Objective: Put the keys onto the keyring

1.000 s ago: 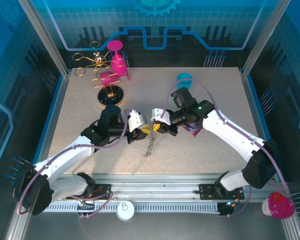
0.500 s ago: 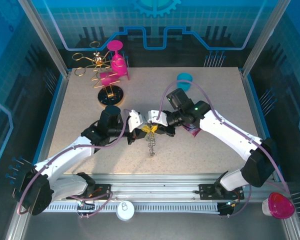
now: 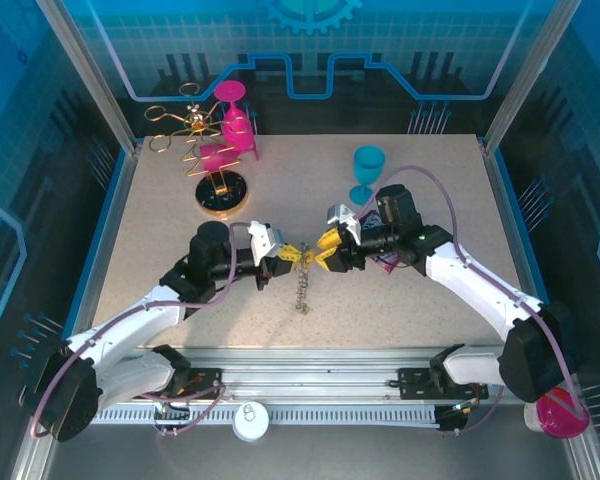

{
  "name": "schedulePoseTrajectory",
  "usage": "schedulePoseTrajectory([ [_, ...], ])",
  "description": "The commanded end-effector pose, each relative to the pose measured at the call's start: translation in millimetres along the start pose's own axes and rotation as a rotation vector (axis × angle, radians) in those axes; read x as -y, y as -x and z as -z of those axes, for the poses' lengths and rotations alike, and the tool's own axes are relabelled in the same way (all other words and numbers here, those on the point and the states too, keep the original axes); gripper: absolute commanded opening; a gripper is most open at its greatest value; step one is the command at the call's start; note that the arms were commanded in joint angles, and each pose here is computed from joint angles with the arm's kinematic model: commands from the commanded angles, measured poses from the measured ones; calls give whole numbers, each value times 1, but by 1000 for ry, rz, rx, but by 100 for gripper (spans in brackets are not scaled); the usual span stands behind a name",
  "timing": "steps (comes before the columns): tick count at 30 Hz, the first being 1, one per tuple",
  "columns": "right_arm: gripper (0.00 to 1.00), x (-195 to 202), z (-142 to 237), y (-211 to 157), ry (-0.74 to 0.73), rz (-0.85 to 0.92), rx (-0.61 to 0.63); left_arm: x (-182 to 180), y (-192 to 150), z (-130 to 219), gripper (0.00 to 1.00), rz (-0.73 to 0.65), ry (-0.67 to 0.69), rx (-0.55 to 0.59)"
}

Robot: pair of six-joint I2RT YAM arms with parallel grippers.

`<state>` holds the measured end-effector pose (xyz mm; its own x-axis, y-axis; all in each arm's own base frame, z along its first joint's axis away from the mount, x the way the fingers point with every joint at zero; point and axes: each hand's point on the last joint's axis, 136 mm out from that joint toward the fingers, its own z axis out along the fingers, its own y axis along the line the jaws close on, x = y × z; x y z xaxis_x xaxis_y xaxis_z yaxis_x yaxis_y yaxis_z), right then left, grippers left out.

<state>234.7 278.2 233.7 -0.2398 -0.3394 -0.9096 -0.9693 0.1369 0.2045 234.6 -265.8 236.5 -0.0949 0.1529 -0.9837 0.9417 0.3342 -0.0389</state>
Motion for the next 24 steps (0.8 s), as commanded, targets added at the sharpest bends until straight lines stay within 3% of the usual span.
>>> schedulePoseTrajectory([
  [1,39,-14,7,23,45,42,107,2,23,4,0,-40,9,120],
  [17,37,-20,-2,31,68,109,57,11,49,0,0,0,-90,252],
  [24,28,-13,-5,27,30,112,59,13,42,-3,0,73,-129,286],
])
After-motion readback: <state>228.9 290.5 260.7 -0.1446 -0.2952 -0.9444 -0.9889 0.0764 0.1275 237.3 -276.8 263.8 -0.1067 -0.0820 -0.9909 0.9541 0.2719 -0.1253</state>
